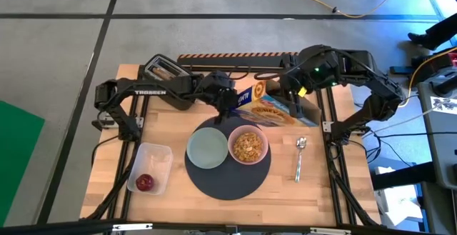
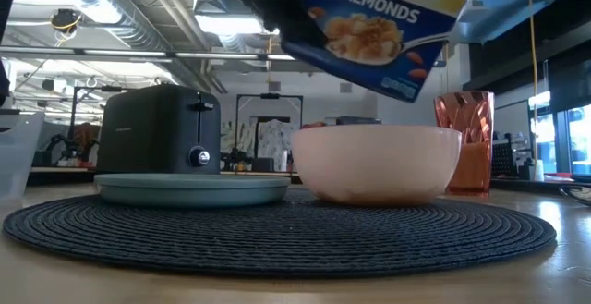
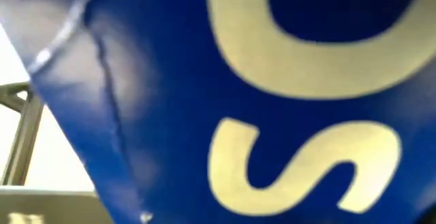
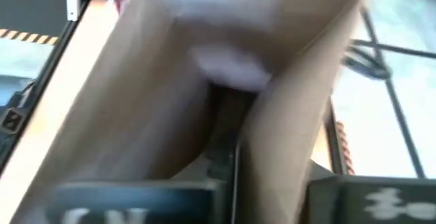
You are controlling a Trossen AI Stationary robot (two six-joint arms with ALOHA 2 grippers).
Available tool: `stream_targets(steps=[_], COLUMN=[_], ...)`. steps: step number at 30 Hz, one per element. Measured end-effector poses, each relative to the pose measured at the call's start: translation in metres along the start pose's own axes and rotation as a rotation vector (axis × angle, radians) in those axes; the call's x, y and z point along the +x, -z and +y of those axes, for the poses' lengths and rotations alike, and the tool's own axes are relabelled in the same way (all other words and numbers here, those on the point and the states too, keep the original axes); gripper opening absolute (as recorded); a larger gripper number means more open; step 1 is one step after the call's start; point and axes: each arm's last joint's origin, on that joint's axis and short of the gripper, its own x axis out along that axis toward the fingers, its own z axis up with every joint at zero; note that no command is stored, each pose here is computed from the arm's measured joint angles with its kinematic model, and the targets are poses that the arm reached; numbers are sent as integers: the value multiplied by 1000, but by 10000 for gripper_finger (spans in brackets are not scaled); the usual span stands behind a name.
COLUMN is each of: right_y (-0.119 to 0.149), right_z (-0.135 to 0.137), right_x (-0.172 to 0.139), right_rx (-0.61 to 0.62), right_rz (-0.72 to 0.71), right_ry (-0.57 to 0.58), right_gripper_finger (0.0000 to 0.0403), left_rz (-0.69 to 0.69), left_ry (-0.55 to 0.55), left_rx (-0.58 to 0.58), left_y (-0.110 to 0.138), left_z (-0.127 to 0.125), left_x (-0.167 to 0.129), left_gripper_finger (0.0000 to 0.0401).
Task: Arrange a breakfast setting
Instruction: Pour the cereal into the light pink bowl
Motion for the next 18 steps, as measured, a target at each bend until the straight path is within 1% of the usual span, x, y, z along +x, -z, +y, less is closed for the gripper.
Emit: stream_targets(steps=[3, 6, 9, 11, 14, 16, 18], right_y=[-2, -5, -9, -10, -9, -6, -3], right_z=[-2, -4, -7, -9, -10, -10, -9], right_x=[-1, -6, -16, -25, -43, -56, -67], right_rx=[-15, -24, -21, -15, -7, 2, 17], right_rz=[-14, -55, -112, -149, -200, -227, -248], right_ry=[62, 140, 225, 293, 379, 414, 422], right_gripper_finger=[91, 148, 202, 231, 258, 265, 267], left_rz=[-47, -97, -148, -173, -212, -225, -217], left_ry=[-33, -71, -103, -117, -142, -173, -221], left_rx=[2, -8, -30, -49, -79, -119, -164], left_y=[8, 15, 20, 22, 26, 29, 33], left_z=[7, 16, 24, 29, 36, 42, 49], left_x=[5, 8, 9, 9, 8, 7, 6], left_gripper_finger=[183, 182, 182, 182, 182, 182, 182])
